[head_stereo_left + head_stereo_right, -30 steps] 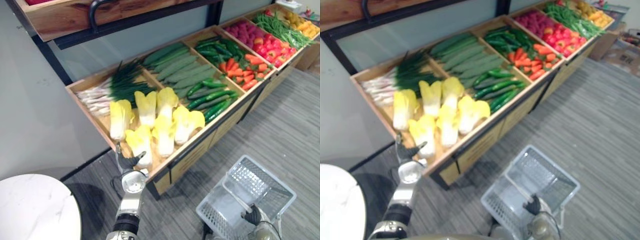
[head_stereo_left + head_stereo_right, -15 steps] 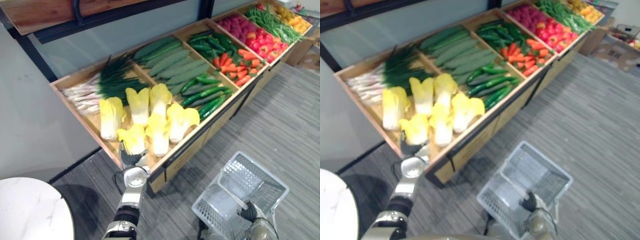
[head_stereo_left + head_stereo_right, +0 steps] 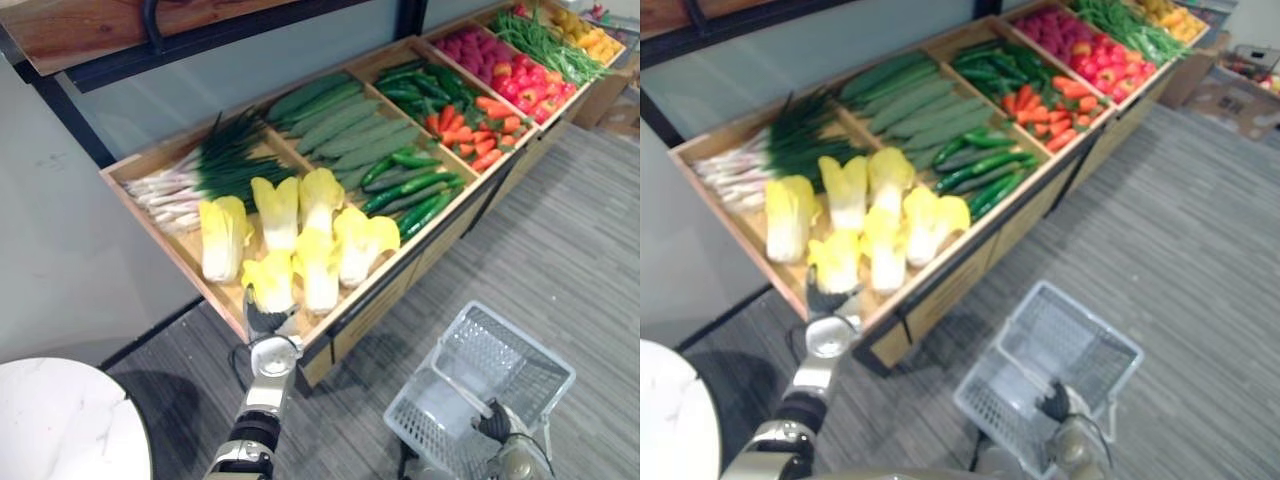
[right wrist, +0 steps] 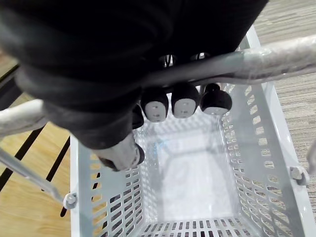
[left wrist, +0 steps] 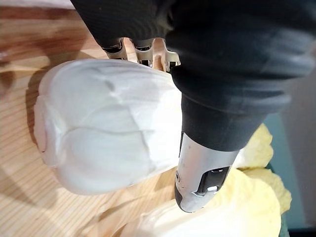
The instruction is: Pick vegetable in the basket
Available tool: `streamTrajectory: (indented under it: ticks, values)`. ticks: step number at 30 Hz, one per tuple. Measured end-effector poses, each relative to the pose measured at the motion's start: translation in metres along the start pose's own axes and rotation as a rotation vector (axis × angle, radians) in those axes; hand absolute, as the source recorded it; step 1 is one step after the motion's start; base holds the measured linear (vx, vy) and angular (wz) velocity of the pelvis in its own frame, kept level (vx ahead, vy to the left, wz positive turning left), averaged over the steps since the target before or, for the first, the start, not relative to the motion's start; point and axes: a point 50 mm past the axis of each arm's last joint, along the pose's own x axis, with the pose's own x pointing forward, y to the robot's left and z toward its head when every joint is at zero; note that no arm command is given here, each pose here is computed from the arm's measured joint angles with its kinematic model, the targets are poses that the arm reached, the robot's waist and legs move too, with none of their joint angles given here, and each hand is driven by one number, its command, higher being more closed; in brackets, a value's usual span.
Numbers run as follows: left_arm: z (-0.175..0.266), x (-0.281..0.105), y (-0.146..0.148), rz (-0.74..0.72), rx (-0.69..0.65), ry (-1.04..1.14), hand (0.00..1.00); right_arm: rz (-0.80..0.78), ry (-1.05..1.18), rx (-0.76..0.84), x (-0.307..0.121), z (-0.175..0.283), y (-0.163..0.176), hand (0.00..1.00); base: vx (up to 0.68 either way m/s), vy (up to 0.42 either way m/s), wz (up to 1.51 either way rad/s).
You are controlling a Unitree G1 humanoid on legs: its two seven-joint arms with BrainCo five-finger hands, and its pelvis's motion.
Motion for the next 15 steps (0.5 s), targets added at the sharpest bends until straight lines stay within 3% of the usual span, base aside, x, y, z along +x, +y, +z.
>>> streamTrajectory:
  ticks: [7, 8, 15]
  values:
    - [0.0, 0.016, 0.01, 0.076, 0.005, 0.031, 0.0, -0.001, -0.03, -0.048, 0.004, 0.003, -0.008, 1.0, -0.02, -0.054, -0.14]
    - [0.0, 0.017, 0.011, 0.087, 0.003, 0.035, 1.0, -0.003, -0.035, -0.054, 0.005, 0.003, -0.01, 1.0, -0.01, -0.048, -0.18]
    - [0.002, 0.03, 0.029, 0.188, -0.048, 0.079, 1.0, 0.018, -0.107, -0.106, 0.005, 0.01, -0.015, 1.0, 0.0, -0.061, -0.15]
